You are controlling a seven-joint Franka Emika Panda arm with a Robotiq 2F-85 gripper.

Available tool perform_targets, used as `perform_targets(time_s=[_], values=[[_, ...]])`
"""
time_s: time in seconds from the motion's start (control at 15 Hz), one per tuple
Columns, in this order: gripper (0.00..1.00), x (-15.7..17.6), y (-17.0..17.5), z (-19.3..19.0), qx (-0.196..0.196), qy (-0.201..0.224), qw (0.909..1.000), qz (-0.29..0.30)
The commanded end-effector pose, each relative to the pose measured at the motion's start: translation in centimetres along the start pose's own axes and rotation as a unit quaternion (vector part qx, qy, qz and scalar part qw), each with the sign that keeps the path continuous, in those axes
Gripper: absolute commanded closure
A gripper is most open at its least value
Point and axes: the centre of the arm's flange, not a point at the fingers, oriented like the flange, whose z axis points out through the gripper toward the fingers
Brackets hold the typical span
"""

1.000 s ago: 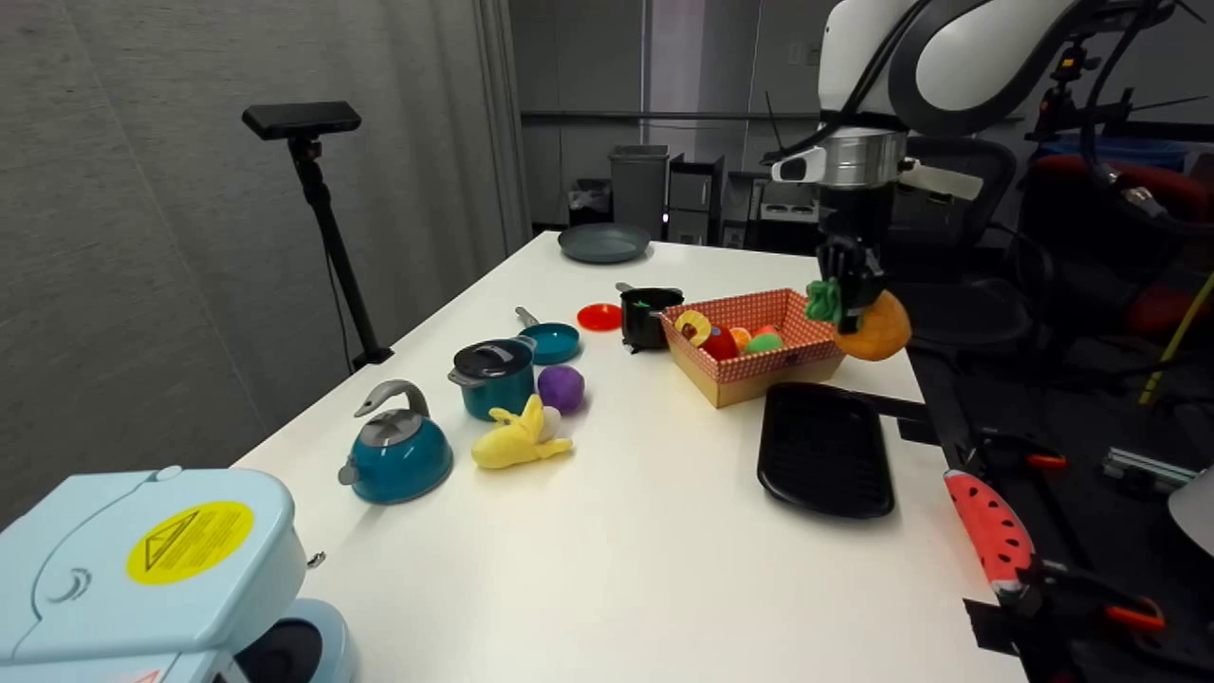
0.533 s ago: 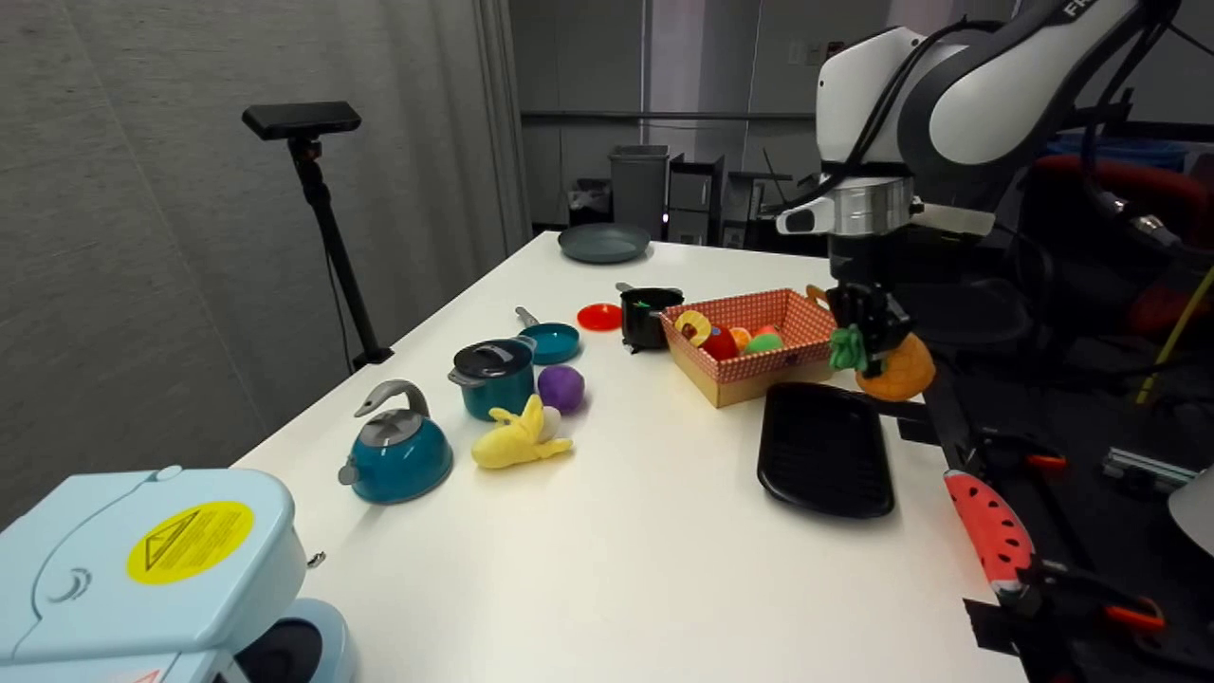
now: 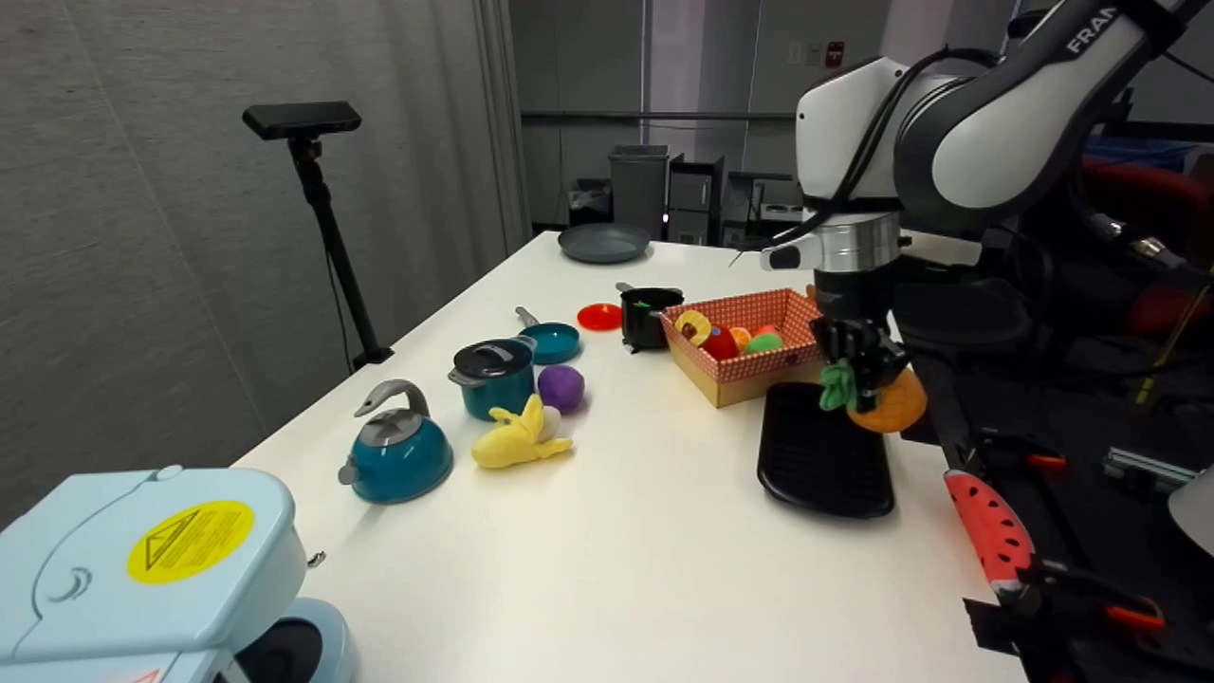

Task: Take the pineapple plush toy out of the box and put it on the tray

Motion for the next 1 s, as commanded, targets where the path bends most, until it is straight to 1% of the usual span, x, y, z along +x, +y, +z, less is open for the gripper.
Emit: perform_targets(time_s=[0.0,0.13,0.4,0.47,0.6,0.8,0.87,0.93], values=[[0.49,1.4,0.1,0.2,-0.005,0.000,0.9999,-0.015],[0.33,1.6,0.2,0.4,-0.006,-0.008,0.9997,-0.021],[0.05,1.2,0.5,0.7,-0.005,-0.019,0.9995,-0.025],[0.00,1.0,0.5,0.7,-0.004,-0.024,0.9994,-0.024],[0.00,0.4,0.4,0.4,0.000,-0.040,0.9990,-0.020],[0.00,-1.1,0.2,-0.7,0.018,-0.069,0.9974,-0.011],[0.00,0.0,0.2,0.9,0.016,-0.052,0.9984,-0.018],[0.00,-0.3,0.2,0.8,0.020,-0.058,0.9980,-0.016]])
